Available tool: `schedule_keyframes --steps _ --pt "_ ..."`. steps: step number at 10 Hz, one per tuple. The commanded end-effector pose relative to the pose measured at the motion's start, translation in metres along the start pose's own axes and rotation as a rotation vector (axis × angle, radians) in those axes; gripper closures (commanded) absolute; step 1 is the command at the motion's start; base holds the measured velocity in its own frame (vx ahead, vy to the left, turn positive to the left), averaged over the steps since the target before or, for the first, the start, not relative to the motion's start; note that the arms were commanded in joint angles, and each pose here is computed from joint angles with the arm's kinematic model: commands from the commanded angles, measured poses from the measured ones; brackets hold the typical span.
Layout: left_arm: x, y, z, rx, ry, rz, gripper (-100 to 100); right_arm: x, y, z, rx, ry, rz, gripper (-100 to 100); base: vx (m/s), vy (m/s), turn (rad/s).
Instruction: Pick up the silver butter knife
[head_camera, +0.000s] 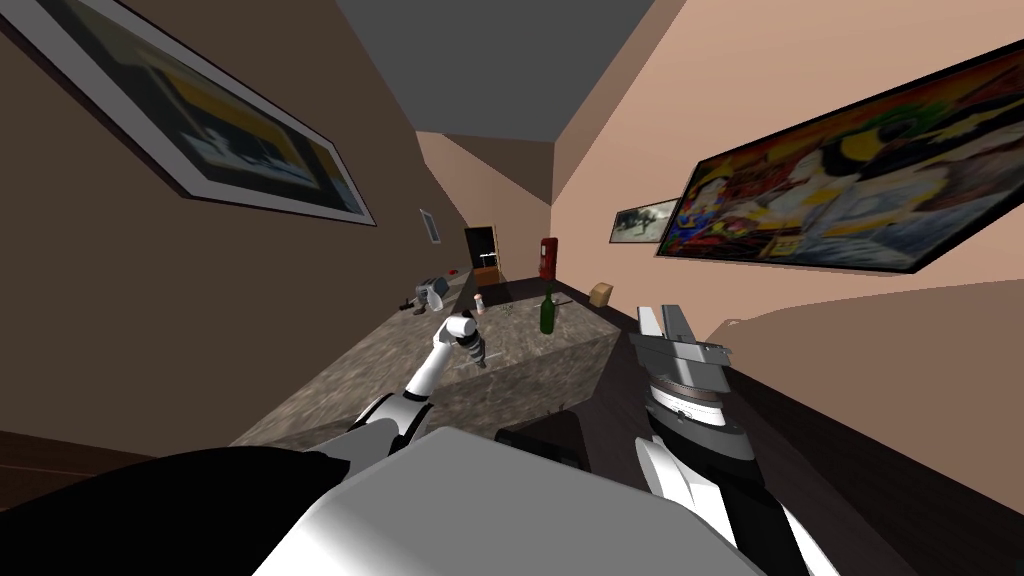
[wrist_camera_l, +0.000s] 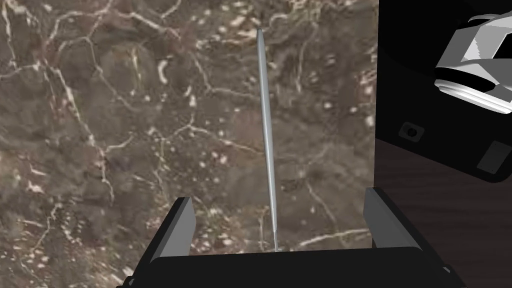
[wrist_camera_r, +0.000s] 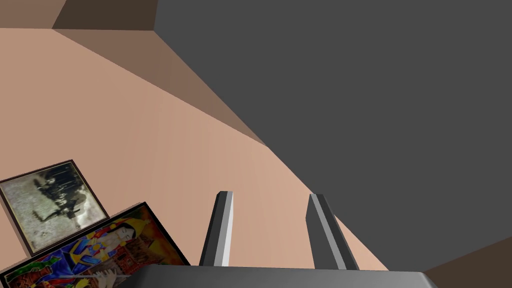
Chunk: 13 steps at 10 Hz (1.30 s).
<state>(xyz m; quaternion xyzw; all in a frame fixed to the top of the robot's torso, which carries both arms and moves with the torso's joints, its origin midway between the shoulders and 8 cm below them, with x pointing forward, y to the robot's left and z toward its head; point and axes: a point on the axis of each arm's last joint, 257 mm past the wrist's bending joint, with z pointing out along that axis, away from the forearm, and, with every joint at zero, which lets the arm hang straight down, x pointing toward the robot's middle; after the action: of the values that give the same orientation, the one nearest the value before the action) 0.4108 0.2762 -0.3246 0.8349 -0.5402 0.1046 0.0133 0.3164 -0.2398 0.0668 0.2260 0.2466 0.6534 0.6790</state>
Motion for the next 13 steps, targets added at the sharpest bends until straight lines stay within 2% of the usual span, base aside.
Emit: schedule_keyframes --steps 1,2,3,4,5,8,9,10,13 --pt "-0.005 0.004 -0.001 -0.030 -0.029 -0.006 -100 0.000 0.000 0.000 0.000 0.000 0.000 0 0.007 -0.010 0.028" --pt "-0.008 0.006 -0.003 -0.049 -0.048 -0.010 -100 0.000 0.000 0.000 0.000 0.000 0.000 0 0.007 -0.009 0.026" --pt "-0.006 0.004 -0.002 -0.035 -0.035 -0.007 -100 0.000 0.000 0.000 0.000 0.000 0.000 0 0.000 0.000 0.000" --pt "-0.007 0.005 -0.003 -0.040 -0.039 -0.008 0 0.000 0.000 0.000 0.000 0.000 0.000 0 0.000 0.000 0.000" --pt "-0.007 0.004 0.008 -0.039 -0.038 -0.014 -100 0.000 0.000 0.000 0.000 0.000 0.000 0 -0.009 0.003 -0.039" --pt "-0.008 0.002 0.023 -0.037 -0.040 -0.021 -100 0.000 0.000 0.000 0.000 0.000 0.000 0 -0.015 0.007 -0.033" --pt "-0.008 0.003 0.019 -0.039 -0.040 -0.021 -100 0.000 0.000 0.000 0.000 0.000 0.000 0 -0.005 0.002 -0.006" --pt "-0.008 0.002 0.020 -0.038 -0.039 -0.020 100 0.000 0.000 0.000 0.000 0.000 0.000 0 0.000 0.000 0.000" --pt "-0.008 0.003 0.020 -0.041 -0.039 -0.022 100 0.000 0.000 0.000 0.000 0.000 0.000 0 0.000 0.000 0.000"
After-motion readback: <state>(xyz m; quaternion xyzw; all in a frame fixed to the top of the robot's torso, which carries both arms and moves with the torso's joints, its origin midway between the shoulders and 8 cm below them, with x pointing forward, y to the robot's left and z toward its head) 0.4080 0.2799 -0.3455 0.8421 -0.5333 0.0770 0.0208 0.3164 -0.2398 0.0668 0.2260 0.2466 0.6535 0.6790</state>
